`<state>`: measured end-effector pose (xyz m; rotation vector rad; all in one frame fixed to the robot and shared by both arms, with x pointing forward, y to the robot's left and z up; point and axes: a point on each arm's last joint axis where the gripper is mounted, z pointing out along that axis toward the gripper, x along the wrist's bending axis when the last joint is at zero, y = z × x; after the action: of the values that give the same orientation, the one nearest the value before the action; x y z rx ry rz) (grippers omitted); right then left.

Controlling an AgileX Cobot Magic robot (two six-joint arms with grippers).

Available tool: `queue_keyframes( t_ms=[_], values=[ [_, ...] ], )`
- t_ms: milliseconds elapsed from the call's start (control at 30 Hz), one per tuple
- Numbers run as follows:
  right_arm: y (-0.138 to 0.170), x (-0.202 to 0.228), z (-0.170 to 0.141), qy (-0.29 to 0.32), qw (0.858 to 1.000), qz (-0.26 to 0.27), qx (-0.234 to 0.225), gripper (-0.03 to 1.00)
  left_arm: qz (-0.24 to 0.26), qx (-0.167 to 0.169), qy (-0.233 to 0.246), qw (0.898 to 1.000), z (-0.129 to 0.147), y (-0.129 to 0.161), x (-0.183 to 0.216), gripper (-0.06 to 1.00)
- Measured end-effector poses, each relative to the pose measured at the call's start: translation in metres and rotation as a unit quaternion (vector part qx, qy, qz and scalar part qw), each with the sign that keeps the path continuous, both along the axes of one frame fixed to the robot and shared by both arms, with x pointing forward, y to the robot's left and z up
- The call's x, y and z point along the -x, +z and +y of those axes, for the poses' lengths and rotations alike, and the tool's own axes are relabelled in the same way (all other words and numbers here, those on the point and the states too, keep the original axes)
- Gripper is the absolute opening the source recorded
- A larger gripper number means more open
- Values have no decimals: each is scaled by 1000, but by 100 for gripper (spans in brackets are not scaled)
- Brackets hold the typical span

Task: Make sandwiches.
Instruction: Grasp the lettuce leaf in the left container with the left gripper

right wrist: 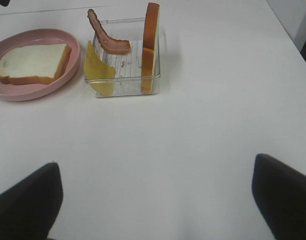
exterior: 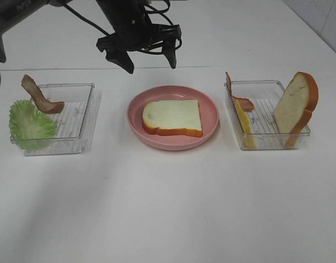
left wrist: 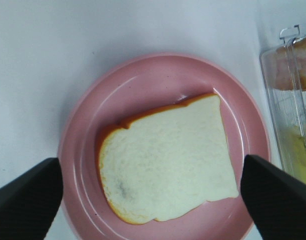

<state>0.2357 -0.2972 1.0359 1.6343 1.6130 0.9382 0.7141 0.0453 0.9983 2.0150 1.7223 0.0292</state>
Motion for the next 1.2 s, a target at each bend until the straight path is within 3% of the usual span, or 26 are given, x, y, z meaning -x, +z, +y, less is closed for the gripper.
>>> queue_keyframes(
  t_ms=[200,333,367,433,467,500,567,600,633,733,1000,1200],
  values=[
    [0,0,0,0,1000,0,0,96,-59,-42,-12,997,19,57,17,92],
    [0,0,0,0,1000,0,0,96,-66,-67,-15,995,35,78,33,92],
    [0,0,0,0,1000,0,0,96,-69,-77,-12,995,50,95,46,92],
    [0,0,0,0,1000,0,0,96,-68,-86,-8,994,59,100,52,92],
    [0,0,0,0,1000,0,0,96,-63,-103,4,993,80,106,61,92],
    [0,0,0,0,1000,0,0,96,-63,-103,4,993,80,106,61,92],
    [0,0,0,0,1000,0,0,96,-44,-124,26,991,113,107,72,92],
    [0,0,0,0,1000,0,0,96,-44,-124,26,991,113,107,72,92],
    [0,0,0,0,1000,0,0,96,-32,-135,40,990,132,105,77,92],
    [0,0,0,0,1000,0,0,96,-9,-146,53,988,154,96,79,92],
    [0,0,0,0,1000,0,0,96,36,-191,62,979,187,67,80,92],
    [0,0,0,0,1000,0,0,96,57,-198,81,975,205,53,74,92]
  ],
)
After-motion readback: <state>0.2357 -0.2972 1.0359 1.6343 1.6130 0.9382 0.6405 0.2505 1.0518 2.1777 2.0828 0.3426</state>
